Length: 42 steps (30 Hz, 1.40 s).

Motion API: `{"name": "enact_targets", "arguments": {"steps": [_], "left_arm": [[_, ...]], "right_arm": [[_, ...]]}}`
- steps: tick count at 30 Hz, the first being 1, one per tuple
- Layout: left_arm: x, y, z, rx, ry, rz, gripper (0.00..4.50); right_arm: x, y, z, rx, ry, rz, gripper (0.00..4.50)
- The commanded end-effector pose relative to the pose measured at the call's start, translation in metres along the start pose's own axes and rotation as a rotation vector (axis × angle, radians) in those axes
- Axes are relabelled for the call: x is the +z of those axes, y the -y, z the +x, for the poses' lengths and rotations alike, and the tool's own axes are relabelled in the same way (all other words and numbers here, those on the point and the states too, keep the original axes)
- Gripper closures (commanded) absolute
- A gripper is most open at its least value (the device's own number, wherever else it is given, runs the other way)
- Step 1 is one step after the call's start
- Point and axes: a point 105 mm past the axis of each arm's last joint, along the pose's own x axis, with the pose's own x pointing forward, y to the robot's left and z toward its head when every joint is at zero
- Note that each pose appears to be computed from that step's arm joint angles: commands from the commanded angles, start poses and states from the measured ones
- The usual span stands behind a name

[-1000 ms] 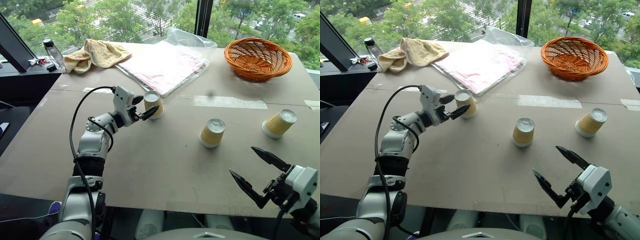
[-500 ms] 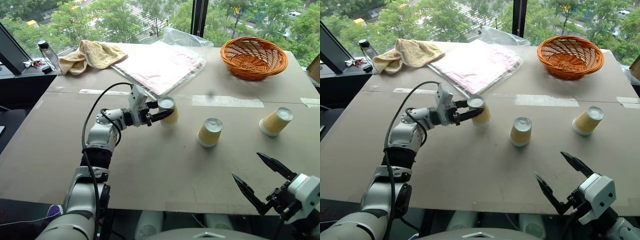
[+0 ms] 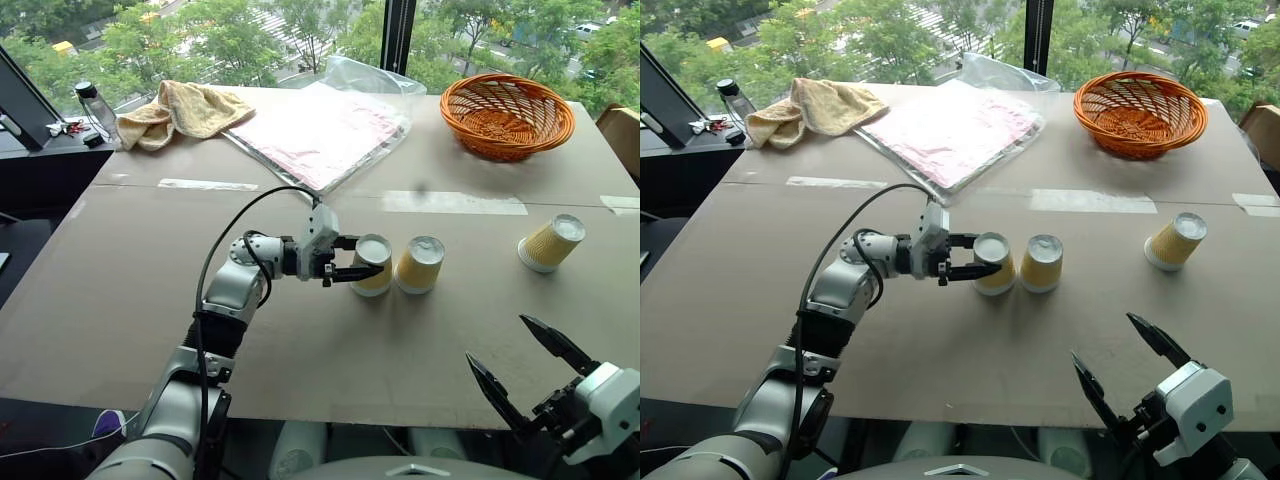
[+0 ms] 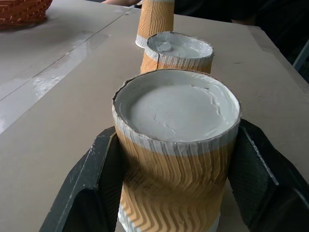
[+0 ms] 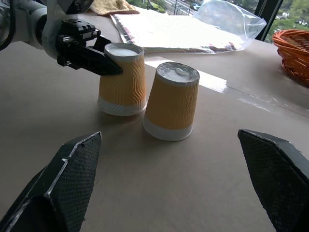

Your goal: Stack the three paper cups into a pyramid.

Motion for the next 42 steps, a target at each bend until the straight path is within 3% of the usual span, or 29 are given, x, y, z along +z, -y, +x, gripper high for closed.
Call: {"name": "enact_targets", "arguments": {"steps": [1,3,5,8,14,17,22,29,34,42], "left_arm": [[0.004,-0.002,0.005,0.013,0.013,0.049,2.09],[0.004,-0.003,0.007,0.016,0.020,0.050,2.09],[0.005,0.001,0.006,-0.011,0.033,0.041,1.09],[0.008,-0.001,0.004,0.002,0.049,0.046,0.13],[0.021,-0.003,-0.019,0.032,0.089,0.007,0.13],[0.024,0.005,-0.038,0.013,0.085,-0.034,0.13],[0.027,0.044,-0.072,-0.097,0.030,-0.089,0.13],[0.064,0.069,-0.073,-0.154,0.102,-0.093,0.13],[0.086,0.074,-0.066,-0.129,0.165,-0.065,0.13],[0.092,0.075,-0.064,-0.079,0.172,-0.059,0.13]], "right_arm": [[0.012,-0.003,-0.001,-0.005,0.037,-0.026,0.00],[0.012,-0.003,-0.001,-0.009,0.036,-0.028,0.00],[0.012,-0.003,-0.002,-0.011,0.035,-0.029,0.00],[0.012,-0.001,-0.002,-0.026,0.035,-0.029,0.00],[0.017,0.030,0.003,-0.208,0.060,-0.043,0.00],[0.014,0.068,0.012,-0.352,0.046,-0.048,0.00],[0.001,0.132,0.024,-0.548,-0.055,-0.071,0.00],[-0.006,0.196,0.066,-0.651,-0.102,0.014,0.00],[-0.012,0.214,0.086,-0.644,-0.122,0.109,0.00],[-0.027,0.216,0.100,-0.596,-0.173,0.191,0.00]]}}
